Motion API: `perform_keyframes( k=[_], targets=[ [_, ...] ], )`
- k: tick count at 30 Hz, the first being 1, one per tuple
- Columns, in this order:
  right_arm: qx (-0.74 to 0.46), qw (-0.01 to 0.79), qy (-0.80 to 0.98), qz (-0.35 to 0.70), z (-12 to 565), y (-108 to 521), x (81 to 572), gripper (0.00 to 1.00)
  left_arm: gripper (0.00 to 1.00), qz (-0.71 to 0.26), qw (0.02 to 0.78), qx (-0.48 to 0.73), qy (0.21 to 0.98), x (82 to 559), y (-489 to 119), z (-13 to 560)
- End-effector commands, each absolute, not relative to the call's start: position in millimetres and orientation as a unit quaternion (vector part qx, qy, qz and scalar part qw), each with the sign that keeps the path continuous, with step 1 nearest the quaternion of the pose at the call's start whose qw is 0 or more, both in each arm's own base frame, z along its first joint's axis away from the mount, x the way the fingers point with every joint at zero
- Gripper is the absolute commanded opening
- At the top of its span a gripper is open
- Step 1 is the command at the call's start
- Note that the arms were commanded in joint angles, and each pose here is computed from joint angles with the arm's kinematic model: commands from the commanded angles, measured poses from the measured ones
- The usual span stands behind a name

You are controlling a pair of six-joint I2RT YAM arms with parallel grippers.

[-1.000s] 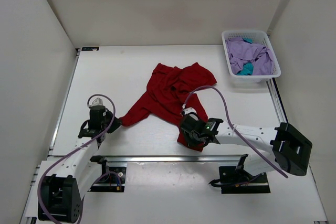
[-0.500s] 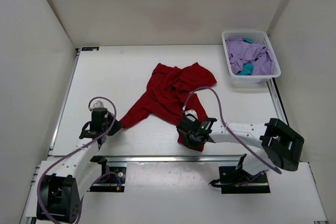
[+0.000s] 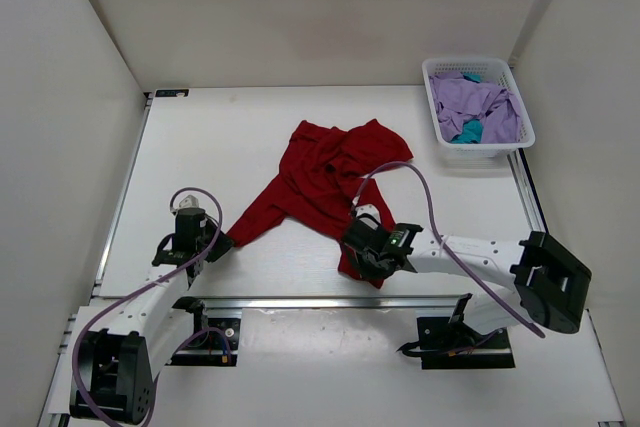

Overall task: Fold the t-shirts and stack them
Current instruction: Flatten out the tshirt

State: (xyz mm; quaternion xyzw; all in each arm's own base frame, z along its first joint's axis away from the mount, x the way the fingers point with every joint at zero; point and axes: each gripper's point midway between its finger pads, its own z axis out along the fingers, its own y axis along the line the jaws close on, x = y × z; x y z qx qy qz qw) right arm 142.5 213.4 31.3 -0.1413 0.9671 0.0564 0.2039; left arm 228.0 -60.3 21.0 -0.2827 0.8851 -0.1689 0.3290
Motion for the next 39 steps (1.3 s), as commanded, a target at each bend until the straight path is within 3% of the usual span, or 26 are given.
perform_keyframes(
  k=[1,6,10,15,20,26,32,35,39],
  targets=[
    [-0.121,0.218,0.965,0.079,37,215,147,0.21,0.07,-0.185,0.335,-0.279,0.881,230,-64,23],
    [-0.118,0.211,0.967,0.085,34,212,146,0.22,0.06,-0.184,0.339,-0.279,0.880,231,-62,23],
    [-0.114,0.212,0.967,0.084,33,209,147,0.11,0.05,-0.189,0.338,-0.273,0.881,231,-65,24],
    [-0.100,0.227,0.961,0.119,47,211,148,0.12,0.03,-0.193,0.337,-0.273,0.880,231,-66,24],
    [-0.060,0.231,0.957,0.164,49,196,146,0.00,0.00,-0.194,0.344,-0.264,0.880,235,-67,28],
    [0.015,0.339,0.906,0.254,110,166,183,0.00,0.00,-0.207,0.362,-0.240,0.877,251,-73,55],
    [0.072,0.505,0.836,0.202,258,85,229,0.00,0.00,-0.323,0.409,-0.189,0.832,322,-95,190],
    [0.087,0.562,0.806,0.165,329,54,239,0.00,0.00,-0.362,0.473,-0.182,0.783,351,-82,283],
    [0.083,0.639,0.746,0.170,432,50,236,0.00,0.00,-0.419,0.559,-0.180,0.693,340,-55,402]
  ],
)
